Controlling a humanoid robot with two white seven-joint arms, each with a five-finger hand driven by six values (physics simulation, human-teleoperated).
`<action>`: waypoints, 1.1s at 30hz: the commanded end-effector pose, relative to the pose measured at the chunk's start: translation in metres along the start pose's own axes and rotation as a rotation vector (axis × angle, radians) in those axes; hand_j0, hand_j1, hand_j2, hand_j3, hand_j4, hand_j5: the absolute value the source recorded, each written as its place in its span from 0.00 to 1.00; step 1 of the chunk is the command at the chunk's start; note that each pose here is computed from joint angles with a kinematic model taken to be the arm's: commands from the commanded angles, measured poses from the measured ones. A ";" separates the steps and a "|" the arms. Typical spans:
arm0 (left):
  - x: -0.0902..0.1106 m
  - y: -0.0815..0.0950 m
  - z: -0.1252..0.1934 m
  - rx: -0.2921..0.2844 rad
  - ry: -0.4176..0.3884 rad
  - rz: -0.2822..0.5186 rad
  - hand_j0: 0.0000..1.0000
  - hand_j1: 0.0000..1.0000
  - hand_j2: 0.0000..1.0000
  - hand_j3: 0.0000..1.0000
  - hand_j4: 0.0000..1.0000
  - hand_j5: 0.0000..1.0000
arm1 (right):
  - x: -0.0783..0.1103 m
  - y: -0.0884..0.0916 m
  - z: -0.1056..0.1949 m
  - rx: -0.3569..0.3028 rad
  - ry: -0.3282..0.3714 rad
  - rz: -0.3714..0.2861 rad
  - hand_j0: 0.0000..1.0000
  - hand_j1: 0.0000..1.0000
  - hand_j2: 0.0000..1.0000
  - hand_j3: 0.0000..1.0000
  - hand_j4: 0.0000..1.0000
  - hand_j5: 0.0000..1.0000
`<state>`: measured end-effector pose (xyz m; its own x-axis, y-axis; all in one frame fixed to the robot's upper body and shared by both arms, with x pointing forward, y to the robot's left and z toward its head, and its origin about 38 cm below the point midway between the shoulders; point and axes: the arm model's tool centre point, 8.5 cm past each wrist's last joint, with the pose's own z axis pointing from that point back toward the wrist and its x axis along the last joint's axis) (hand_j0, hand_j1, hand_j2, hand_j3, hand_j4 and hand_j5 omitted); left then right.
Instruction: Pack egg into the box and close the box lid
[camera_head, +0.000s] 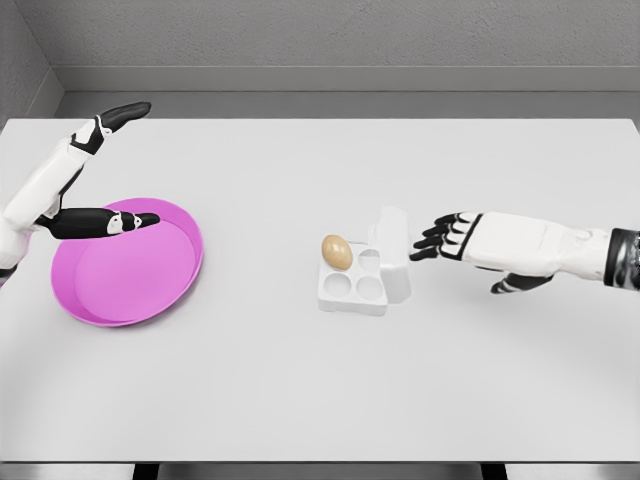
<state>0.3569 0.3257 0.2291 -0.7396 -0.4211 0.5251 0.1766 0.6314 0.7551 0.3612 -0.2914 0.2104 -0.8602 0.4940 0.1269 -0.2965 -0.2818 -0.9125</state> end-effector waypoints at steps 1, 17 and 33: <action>0.000 0.001 0.000 0.004 -0.001 0.005 1.00 1.00 1.00 1.00 1.00 1.00 | 0.007 -0.001 -0.007 -0.011 -0.027 -0.002 1.00 1.00 1.00 1.00 1.00 1.00; 0.000 0.000 0.000 0.005 -0.002 0.006 1.00 1.00 1.00 1.00 1.00 1.00 | 0.001 -0.028 0.002 -0.062 0.000 0.050 1.00 1.00 1.00 1.00 1.00 1.00; -0.006 -0.005 0.004 -0.027 0.039 -0.020 1.00 1.00 1.00 1.00 1.00 1.00 | -0.055 0.000 0.050 -0.042 0.203 -0.079 1.00 1.00 1.00 1.00 1.00 1.00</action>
